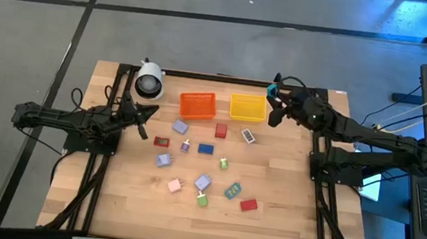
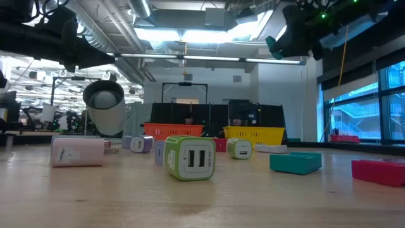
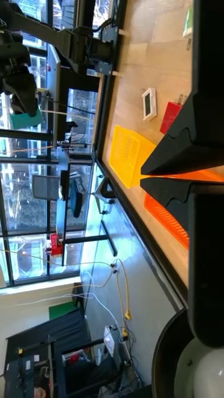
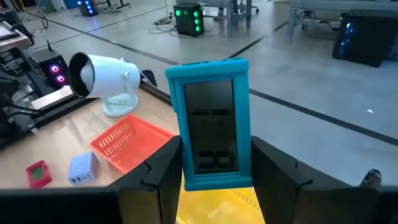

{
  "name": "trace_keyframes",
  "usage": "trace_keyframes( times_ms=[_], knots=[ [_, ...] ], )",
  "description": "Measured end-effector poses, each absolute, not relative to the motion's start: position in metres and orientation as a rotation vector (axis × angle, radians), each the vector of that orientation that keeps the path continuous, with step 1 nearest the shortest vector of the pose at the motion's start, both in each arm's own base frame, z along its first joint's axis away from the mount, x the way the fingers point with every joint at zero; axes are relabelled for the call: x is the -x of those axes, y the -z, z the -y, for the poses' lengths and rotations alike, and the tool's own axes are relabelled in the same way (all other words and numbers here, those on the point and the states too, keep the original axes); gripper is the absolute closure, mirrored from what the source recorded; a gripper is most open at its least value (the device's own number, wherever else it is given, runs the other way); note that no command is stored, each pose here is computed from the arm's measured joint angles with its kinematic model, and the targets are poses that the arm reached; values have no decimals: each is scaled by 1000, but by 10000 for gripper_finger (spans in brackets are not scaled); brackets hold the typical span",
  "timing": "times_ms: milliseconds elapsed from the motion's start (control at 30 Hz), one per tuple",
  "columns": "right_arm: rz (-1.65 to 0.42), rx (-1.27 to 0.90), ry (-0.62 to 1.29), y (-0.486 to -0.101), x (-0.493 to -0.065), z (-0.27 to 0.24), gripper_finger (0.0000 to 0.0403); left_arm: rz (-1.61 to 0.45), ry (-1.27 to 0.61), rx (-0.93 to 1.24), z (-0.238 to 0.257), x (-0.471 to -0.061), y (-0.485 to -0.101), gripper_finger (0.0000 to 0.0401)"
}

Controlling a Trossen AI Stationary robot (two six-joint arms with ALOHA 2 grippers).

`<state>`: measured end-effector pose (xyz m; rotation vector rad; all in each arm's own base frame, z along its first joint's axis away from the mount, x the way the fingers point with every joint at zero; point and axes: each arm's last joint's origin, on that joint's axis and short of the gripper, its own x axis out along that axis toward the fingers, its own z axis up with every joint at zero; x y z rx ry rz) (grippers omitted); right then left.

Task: Pick & Place Office items
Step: Put the top blue digital clock into the yellow bin

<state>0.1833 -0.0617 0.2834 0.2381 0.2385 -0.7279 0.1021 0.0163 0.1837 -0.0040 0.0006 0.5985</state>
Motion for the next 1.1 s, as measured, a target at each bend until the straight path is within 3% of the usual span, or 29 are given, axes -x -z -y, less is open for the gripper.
trace_keyframes(
  times_ms=[467,1100],
  knots=[
    [-281,-265,742,-271,-195,83,243,32,-582,-2,-16,-102,-187,386],
    [-435,-366,683,-218,-232,119,243,12,-586,-9,-16,-102,-185,386]
  ],
)
